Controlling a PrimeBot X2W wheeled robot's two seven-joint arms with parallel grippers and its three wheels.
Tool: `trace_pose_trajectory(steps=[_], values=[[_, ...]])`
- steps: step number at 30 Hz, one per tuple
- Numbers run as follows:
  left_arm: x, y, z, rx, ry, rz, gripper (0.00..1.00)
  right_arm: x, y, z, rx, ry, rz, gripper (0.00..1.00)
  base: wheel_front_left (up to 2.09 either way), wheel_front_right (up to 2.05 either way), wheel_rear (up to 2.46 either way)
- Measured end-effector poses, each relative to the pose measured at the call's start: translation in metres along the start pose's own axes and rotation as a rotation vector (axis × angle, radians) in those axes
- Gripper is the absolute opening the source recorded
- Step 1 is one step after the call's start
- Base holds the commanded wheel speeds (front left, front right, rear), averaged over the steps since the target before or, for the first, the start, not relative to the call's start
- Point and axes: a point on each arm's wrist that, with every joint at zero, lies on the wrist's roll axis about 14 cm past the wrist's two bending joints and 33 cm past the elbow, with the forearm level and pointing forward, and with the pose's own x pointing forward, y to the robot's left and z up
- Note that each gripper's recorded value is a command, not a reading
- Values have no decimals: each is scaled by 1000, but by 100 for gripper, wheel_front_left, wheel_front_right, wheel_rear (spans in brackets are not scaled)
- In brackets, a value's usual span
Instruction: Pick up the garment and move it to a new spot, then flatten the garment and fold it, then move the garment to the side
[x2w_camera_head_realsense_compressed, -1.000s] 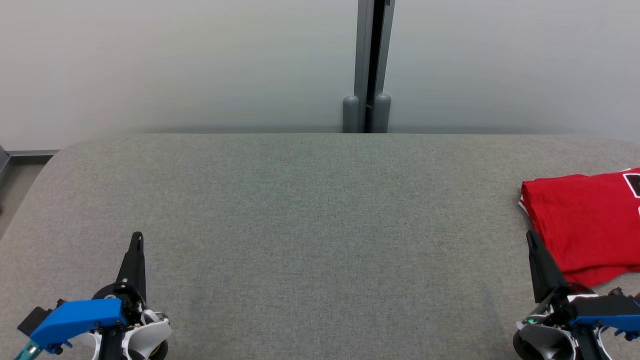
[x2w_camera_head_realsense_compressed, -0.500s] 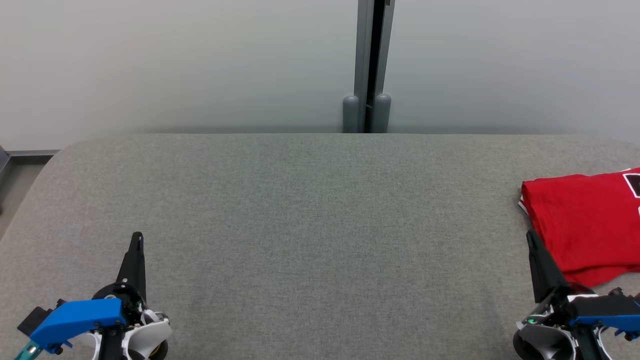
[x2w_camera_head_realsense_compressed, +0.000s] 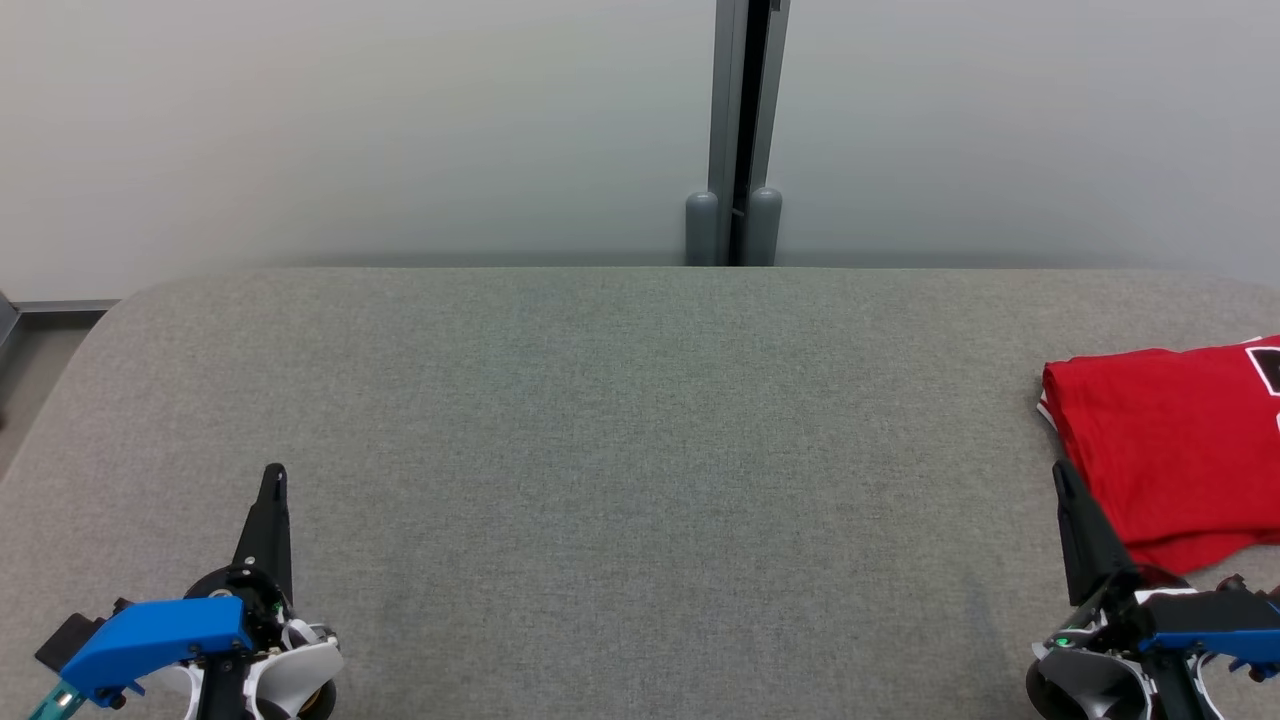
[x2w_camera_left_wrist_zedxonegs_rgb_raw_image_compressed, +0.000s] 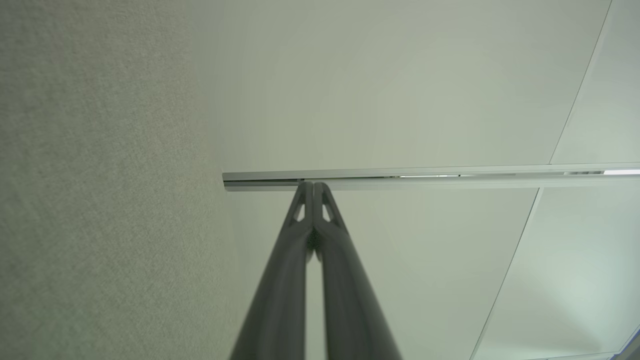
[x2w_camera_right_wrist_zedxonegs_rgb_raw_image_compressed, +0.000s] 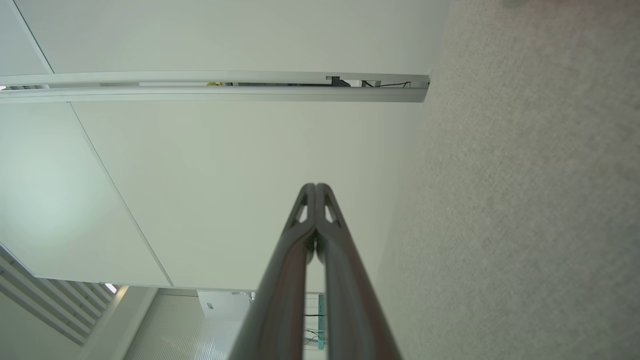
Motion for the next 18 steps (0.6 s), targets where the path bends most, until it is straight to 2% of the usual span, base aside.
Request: trace_pose_trajectory(steps=[18], values=[[0,0,0,0,0,0,0,0,0,0,0,0,0,0,0,0,0]])
